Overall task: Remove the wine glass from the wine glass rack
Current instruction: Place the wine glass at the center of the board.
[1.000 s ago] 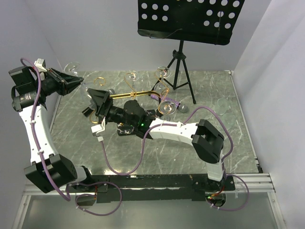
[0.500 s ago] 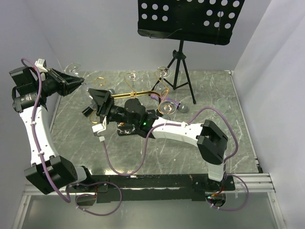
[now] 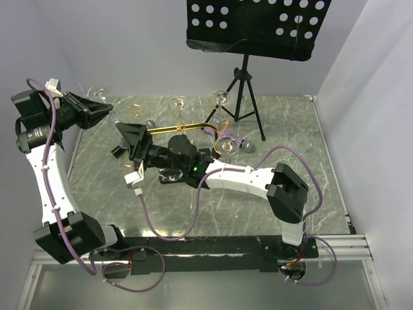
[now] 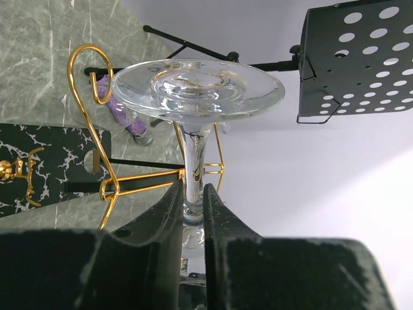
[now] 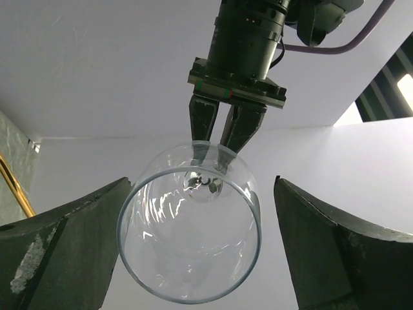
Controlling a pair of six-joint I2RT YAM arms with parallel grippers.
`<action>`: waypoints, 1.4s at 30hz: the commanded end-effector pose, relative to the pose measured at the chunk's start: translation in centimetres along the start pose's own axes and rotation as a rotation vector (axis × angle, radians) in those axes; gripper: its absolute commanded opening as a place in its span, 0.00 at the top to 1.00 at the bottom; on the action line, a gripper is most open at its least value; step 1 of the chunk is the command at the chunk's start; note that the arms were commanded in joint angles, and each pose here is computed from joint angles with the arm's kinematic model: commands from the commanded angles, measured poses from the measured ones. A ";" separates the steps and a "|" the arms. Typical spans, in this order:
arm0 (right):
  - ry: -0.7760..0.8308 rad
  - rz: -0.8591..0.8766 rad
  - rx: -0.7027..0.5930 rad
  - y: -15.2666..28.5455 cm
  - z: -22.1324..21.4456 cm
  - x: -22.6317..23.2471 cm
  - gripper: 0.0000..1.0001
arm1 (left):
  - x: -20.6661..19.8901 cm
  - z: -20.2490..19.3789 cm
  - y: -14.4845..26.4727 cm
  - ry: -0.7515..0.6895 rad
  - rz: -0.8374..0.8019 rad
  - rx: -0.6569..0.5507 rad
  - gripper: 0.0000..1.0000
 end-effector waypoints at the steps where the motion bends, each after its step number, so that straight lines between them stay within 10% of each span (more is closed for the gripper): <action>1: 0.038 -0.080 -0.026 -0.3 0.1 -3.2 0.04 | -1.9 -0.8 0.9 -0.068 -0.049 -0.019 0.99; 20: 0.005 -0.046 0.005 -0.1 -1.5 -4.4 0.34 | -1.7 -0.7 0.9 -0.061 -0.042 -0.026 0.99; 28: 0.017 -0.049 0.069 0.0 -3.7 -5.2 0.36 | -2.4 -0.7 1.1 -0.091 -0.049 -0.036 0.47; 42: 0.079 -0.038 0.193 2.4 -8.9 -7.4 0.40 | -3.5 -0.1 1.9 -0.150 -0.071 -0.052 0.36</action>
Point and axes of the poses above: each gripper's point midway between its finger pads, its own y axis back along the fingers, its own x axis along the line the jaws close on, z = x × y, the point moved 4 cm from there along y, back along the fingers, and after that the axes turned 15 degrees about y, right-handed, at the moved point
